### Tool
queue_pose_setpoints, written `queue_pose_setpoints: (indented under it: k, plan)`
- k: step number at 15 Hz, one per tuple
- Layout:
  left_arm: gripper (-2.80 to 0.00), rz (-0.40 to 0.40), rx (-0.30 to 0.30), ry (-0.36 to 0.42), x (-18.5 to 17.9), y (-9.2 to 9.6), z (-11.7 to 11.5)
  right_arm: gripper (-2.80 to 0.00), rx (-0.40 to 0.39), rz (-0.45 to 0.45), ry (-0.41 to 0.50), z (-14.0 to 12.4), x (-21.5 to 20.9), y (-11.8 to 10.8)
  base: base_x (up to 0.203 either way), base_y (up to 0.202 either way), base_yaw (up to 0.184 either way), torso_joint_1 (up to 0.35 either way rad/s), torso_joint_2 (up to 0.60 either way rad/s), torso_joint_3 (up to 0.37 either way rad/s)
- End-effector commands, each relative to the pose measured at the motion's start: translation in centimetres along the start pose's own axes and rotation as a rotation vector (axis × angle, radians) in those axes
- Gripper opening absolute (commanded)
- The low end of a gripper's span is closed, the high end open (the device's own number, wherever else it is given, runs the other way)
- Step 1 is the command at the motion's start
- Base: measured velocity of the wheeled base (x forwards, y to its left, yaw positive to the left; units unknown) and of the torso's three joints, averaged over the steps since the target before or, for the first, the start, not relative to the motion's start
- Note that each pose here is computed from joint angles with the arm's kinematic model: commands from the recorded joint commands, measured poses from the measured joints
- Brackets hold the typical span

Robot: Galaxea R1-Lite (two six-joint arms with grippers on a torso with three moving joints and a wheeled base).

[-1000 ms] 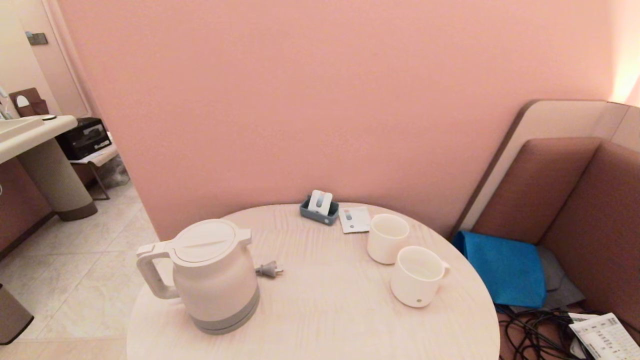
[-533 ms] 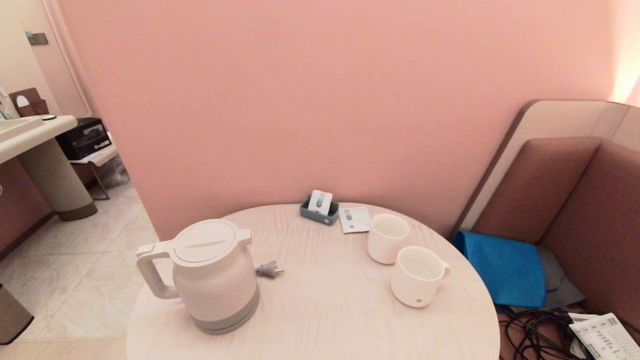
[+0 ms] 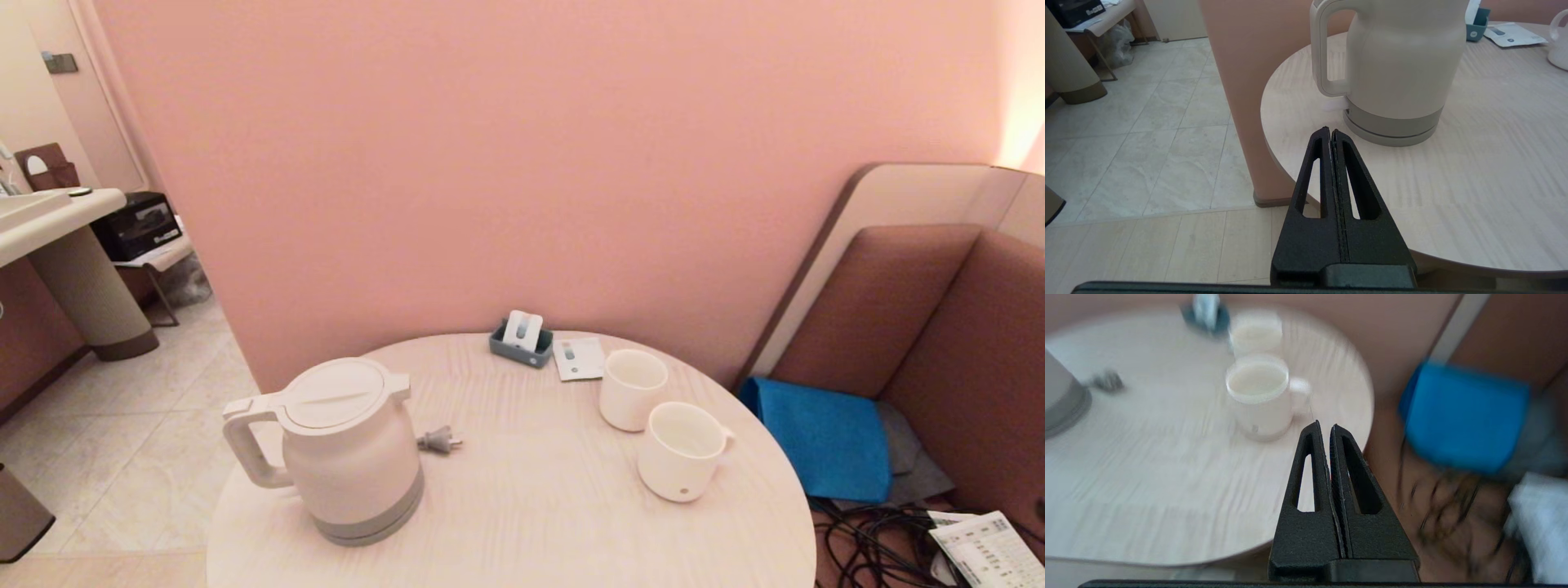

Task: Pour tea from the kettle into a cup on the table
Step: Pick up the cup

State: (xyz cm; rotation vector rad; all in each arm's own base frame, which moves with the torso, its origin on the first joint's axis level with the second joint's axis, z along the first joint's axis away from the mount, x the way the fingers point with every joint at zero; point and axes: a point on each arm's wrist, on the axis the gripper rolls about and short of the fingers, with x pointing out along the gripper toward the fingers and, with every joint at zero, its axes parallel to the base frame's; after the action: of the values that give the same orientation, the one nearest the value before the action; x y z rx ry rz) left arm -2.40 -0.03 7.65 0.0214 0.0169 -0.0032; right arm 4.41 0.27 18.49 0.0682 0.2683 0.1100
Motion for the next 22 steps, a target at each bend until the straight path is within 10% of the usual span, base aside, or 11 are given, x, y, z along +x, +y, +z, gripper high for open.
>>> queue_pose_setpoints:
  k: [1, 7, 16, 22]
  plan:
    - [-2.80, 0.000, 0.000, 0.000, 0.0, 0.0, 0.0, -2.80, 0.051, -0.015, 0.282, 1.2, 6.3, -0.7, 0.000, 0.000, 0.000, 0.000, 0.00, 0.000]
    - [-2.80, 0.000, 0.000, 0.000, 0.0, 0.0, 0.0, -2.80, 0.140, -0.012, 0.686, -3.0, 14.5, -1.8, 0.000, 0.000, 0.000, 0.000, 0.00, 0.000]
    - [-2.80, 0.000, 0.000, 0.000, 0.0, 0.0, 0.0, -2.80, 0.085, 0.042, 0.460, -6.4, 19.9, -2.5, 0.000, 0.000, 0.000, 0.000, 0.00, 0.000]
    - [-2.80, 0.000, 0.000, 0.000, 0.0, 0.0, 0.0, -2.80, 0.085, 0.051, 0.484, -6.8, 22.9, -2.8, 0.000, 0.000, 0.000, 0.000, 0.00, 0.000]
